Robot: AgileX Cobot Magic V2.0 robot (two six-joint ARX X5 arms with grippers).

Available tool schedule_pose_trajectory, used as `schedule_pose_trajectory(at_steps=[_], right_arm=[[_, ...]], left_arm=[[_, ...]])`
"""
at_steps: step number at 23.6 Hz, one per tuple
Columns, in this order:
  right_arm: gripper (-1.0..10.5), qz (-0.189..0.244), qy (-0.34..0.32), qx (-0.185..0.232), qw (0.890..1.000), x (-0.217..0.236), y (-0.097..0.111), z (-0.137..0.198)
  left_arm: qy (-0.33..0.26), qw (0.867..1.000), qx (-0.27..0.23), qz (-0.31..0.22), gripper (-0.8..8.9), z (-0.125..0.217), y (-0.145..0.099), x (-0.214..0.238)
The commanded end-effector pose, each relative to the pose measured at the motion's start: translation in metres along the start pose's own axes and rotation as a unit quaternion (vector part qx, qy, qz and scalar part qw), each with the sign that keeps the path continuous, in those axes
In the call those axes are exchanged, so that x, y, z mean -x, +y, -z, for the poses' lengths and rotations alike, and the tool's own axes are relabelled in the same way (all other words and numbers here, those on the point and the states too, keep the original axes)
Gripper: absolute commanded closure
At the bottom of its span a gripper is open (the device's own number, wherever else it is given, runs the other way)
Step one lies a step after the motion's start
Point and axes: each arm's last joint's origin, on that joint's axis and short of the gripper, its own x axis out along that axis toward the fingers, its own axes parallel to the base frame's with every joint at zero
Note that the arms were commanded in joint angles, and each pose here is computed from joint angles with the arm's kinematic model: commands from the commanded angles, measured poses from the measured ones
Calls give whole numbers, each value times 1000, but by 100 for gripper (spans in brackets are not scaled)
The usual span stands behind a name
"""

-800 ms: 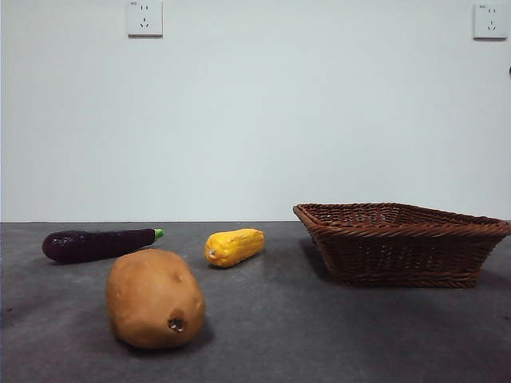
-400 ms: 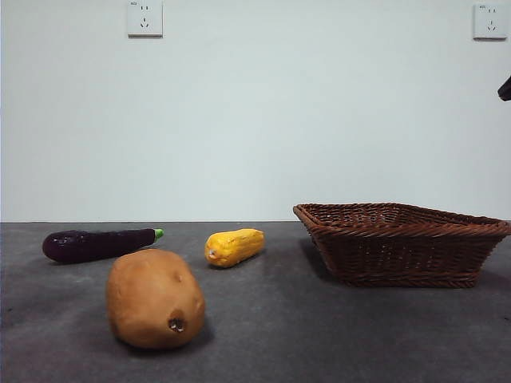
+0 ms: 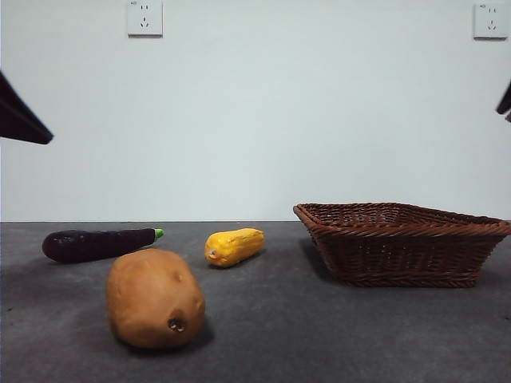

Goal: Help me put the vegetables on the table into the basket

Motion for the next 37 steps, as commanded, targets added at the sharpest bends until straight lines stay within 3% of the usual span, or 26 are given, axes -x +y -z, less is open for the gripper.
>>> schedule_pose_trajectory(at_steps=[1,3,9,21,29,30,35,37], right_arm=[[408,3,8,3,1000,-5,-2,-8],[341,9,21,-3,1000,-13,-6,-15],[341,40,68,-19,997,-49,-23,-44],[350,70,121,-8,990,-124,-56,-118],[354,77,160,-26,984,-165,-78,-128],[370,77,167,-29,983,-169,-81,-127],[962,77,177,-30,981,-176,-85,-123],[963,78,176,-30,981,-176,-85,-123]], left_arm=[[9,999,-32,1,817,-15,-3,-4],[1,999,-39,-1,817,-29,-7,-5],[-34,996,-83,4,817,-50,-20,1],[-26,994,-107,-7,817,-51,-15,-4],[-25,994,-111,-7,817,-51,-15,-4],[-25,994,-111,-7,817,-51,-15,-4],[-24,993,-112,-7,817,-51,-15,-4],[-24,993,-113,-7,817,-51,-15,-4]])
